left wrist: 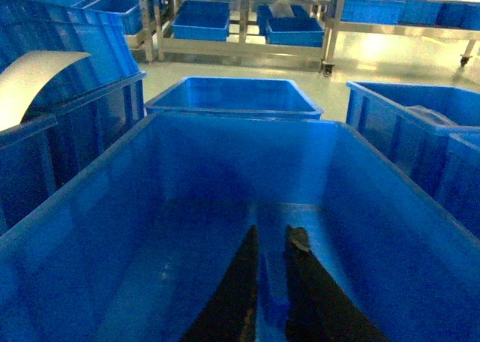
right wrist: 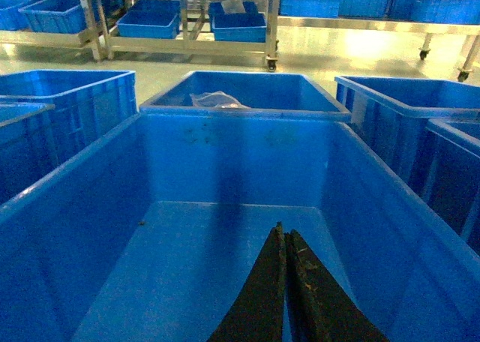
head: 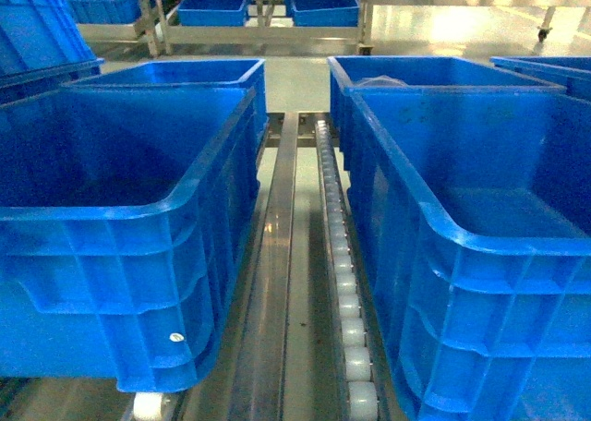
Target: Sort blue parts and orange caps into right shelf containers
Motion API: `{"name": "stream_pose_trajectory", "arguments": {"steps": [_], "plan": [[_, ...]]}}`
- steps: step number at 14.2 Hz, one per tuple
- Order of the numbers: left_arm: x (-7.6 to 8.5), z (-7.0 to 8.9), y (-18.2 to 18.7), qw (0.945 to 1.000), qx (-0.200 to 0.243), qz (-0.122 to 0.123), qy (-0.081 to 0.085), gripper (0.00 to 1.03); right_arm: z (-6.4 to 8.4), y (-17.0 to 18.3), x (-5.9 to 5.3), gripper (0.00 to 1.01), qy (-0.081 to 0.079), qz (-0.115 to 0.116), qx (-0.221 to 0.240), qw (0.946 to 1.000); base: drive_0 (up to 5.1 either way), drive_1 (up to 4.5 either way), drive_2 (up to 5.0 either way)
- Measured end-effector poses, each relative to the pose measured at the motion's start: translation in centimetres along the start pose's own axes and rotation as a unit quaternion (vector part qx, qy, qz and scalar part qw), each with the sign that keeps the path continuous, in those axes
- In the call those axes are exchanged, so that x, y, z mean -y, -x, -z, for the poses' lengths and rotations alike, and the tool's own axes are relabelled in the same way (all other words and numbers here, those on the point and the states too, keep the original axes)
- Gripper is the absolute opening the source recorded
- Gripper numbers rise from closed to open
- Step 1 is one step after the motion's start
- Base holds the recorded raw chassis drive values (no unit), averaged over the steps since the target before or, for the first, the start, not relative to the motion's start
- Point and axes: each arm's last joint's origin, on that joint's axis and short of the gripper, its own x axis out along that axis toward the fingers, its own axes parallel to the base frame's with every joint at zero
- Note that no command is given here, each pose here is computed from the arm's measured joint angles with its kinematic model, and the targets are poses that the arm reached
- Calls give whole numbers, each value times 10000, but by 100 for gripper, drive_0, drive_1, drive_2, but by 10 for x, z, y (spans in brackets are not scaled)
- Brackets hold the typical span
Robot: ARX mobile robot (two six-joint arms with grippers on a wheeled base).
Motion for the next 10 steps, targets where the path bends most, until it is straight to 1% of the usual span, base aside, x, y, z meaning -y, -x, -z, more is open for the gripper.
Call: {"name": "stream_pose_trajectory", "arguments": {"steps": [1,3,4,5,6,7,8,9,10], "plan": [[0,1,7,10000,17,0,2,1,2,7,0,2,-11,0,-8,10000,0,0,0],[0,5,19,10000,0,0,-6,2,4,19,0,2,-17,-2,0,10000,0,0,0],[0,7,27,10000,-8,0,-6,2,8,26,0,2,-19,2,154,9999,0,0,0],[0,9,34,10000,-10,0,-6,2,17,33,0,2,-19,-1,-109,9999,0,0,0],[0,11,40,10000,-19,0,-6,2,20,42,0,2,-19,-2,-162,9999,0,0,0],[0,12,46,10000,29,0,-6,2,15,47,0,2,-21,0,-21,10000,0,0,0],[0,17,52,9999,132,4,-5,2,12,51,0,2,-21,0,32,10000,0,0,0],[-1,26,57,9999,-135,0,-6,2,14,57,0,2,-21,0,-11,10000,0,0,0],[-1,27,62,9999,-126,0,-6,2,15,62,0,2,-21,-1,-40,10000,0,0,0]]}}
